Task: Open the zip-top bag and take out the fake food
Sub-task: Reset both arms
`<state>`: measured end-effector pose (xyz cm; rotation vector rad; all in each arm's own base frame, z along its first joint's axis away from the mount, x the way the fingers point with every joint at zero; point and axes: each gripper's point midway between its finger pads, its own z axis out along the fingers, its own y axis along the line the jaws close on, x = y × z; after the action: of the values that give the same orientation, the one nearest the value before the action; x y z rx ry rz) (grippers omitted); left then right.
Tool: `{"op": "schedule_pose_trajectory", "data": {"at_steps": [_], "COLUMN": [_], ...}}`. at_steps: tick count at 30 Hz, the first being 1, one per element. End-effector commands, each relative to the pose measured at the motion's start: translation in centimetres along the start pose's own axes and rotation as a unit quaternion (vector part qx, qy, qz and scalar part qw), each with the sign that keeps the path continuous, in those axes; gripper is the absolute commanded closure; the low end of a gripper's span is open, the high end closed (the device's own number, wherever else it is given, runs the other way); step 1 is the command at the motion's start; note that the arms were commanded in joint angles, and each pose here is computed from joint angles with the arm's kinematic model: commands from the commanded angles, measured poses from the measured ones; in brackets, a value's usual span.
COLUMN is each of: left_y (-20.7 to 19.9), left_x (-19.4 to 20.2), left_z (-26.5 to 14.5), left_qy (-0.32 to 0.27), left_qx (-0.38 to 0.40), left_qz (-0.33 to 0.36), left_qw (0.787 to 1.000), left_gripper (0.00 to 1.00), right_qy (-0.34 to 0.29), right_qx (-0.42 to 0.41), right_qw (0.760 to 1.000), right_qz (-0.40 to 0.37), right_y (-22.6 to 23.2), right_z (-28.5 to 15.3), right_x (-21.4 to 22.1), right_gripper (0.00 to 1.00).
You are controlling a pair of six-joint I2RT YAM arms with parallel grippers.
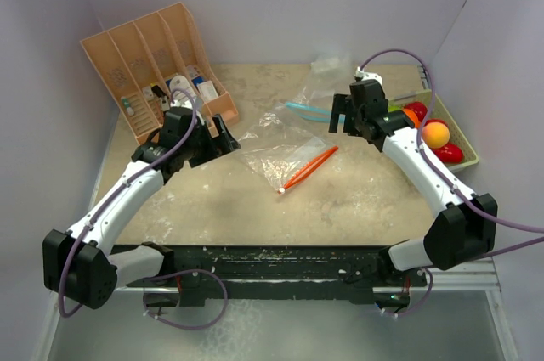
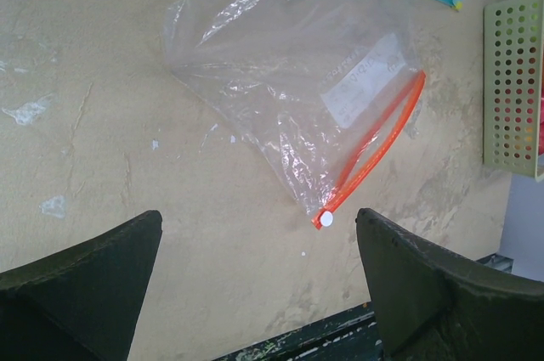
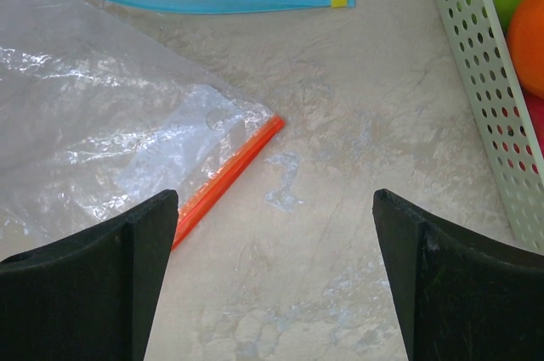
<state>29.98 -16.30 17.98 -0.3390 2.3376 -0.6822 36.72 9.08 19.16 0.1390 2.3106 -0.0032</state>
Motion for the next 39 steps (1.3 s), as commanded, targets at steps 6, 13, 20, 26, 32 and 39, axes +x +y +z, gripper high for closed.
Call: {"op": "schedule_pose_trajectory", "data": {"at_steps": [6, 13, 20, 26, 32, 39], "left_y": [-0.2, -0.9, -3.4, -6.4, -7.0, -5.1], "left_x": [-0.7, -1.6, -2.1, 0.0, -0.4, 0.1], "left_z": [-0.4, -0.1, 0.1, 1.7, 1.8, 3.9], "left_qy": [-0.020, -0.031, -0.031, -0.009, -0.016, 0.022], "left_qx": [0.006, 0.016, 0.051, 0.060, 0.067, -0.009], "left_qz": [-0.010, -0.005, 0.012, 0.043, 0.052, 0.046], "left_qw": [1.000, 0.999, 0.998, 0.997, 0.996, 0.999], "left_gripper": [0.01, 0.01, 0.08, 0.10, 0.08, 0.01], "right_qy": [-0.033, -0.036, -0.062, -0.053, -0.059, -0.065], "right_qx": [0.009, 0.007, -0.066, -0.068, -0.062, -0.057], "right_qw": [0.999, 0.999, 0.996, 0.996, 0.996, 0.996], "right_qz": [0.005, -0.001, -0.015, -0.019, -0.020, -0.018], "right_y": [-0.3, -0.4, 2.1, 2.4, 2.0, 1.7], "right_z": [-0.7, -1.0, -1.4, -1.0, -1.1, -1.4], "right_x": [-1.8, -1.8, -2.9, -2.9, -2.8, -2.9], "right_gripper": [0.02, 0.02, 0.05, 0.05, 0.05, 0.05]}}
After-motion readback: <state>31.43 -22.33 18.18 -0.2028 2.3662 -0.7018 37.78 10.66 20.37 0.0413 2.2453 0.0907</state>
